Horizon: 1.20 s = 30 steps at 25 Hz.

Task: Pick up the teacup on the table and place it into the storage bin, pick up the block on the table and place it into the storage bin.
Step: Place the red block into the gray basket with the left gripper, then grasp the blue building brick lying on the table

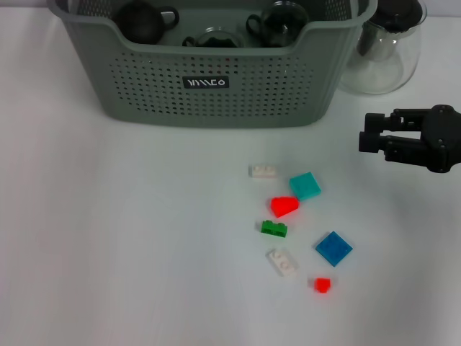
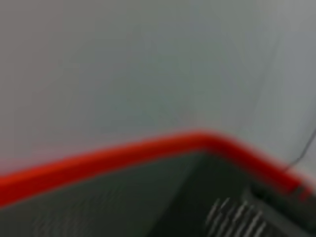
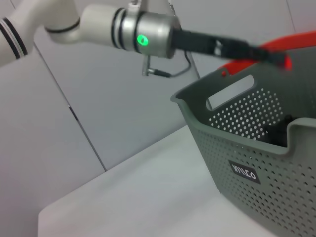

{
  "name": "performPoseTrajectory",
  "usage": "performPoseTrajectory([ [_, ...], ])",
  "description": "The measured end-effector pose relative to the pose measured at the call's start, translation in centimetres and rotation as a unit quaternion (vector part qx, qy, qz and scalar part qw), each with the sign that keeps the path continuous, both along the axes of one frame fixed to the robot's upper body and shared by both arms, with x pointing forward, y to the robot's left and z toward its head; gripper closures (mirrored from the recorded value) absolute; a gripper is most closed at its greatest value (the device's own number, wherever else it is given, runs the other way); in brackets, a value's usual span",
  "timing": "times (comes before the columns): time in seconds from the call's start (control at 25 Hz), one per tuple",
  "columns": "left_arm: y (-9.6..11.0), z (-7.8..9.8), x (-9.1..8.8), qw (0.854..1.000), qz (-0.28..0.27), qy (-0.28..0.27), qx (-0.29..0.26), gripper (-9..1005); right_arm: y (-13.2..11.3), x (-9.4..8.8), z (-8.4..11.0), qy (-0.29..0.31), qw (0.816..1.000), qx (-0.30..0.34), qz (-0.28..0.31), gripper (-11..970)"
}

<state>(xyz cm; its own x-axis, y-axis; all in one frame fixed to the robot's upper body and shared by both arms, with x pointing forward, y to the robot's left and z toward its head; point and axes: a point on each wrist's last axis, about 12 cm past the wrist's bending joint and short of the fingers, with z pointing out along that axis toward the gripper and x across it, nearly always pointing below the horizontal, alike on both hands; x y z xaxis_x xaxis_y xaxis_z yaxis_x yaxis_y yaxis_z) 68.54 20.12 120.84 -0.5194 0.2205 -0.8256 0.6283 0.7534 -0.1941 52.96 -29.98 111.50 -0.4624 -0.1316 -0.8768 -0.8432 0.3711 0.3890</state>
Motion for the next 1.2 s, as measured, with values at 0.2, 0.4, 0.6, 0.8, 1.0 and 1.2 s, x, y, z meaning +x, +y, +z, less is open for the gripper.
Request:
performPoseTrajectory([
  [0.2, -3.7, -1.1, 0.5, 0.992, 0.018, 0.022, 0.126, 802, 0.0, 0.0, 0.0, 0.000, 1.000, 0.001, 0.000, 474],
  [0.4, -5.5, -1.3, 0.6, 0.987, 0.026, 0.028, 0.155, 801, 0.1, 0.0, -0.1, 0.000, 1.000, 0.001, 0.001, 474],
  [0.6, -5.1, -0.5, 0.3, 0.991, 0.033, 0.025, 0.127, 800, 0.0, -0.1, -0.1, 0.000, 1.000, 0.000, 0.000, 473],
  [0.8, -2.2, 1.1, -0.7, 0.998, 0.048, 0.004, 0.028, 630, -0.1, -0.1, -0.1, 0.000, 1.000, 0.000, -0.001, 473],
  [1.0, 4.7, 1.9, -4.3, 0.979, 0.029, -0.059, -0.196, 402, -0.1, -0.1, -0.1, 0.001, 1.000, 0.001, -0.002, 465],
  [1.2, 11.3, -0.5, -10.9, 0.920, -0.061, -0.182, -0.343, 306, -0.2, -0.2, -0.1, 0.002, 1.000, 0.001, -0.003, 456],
])
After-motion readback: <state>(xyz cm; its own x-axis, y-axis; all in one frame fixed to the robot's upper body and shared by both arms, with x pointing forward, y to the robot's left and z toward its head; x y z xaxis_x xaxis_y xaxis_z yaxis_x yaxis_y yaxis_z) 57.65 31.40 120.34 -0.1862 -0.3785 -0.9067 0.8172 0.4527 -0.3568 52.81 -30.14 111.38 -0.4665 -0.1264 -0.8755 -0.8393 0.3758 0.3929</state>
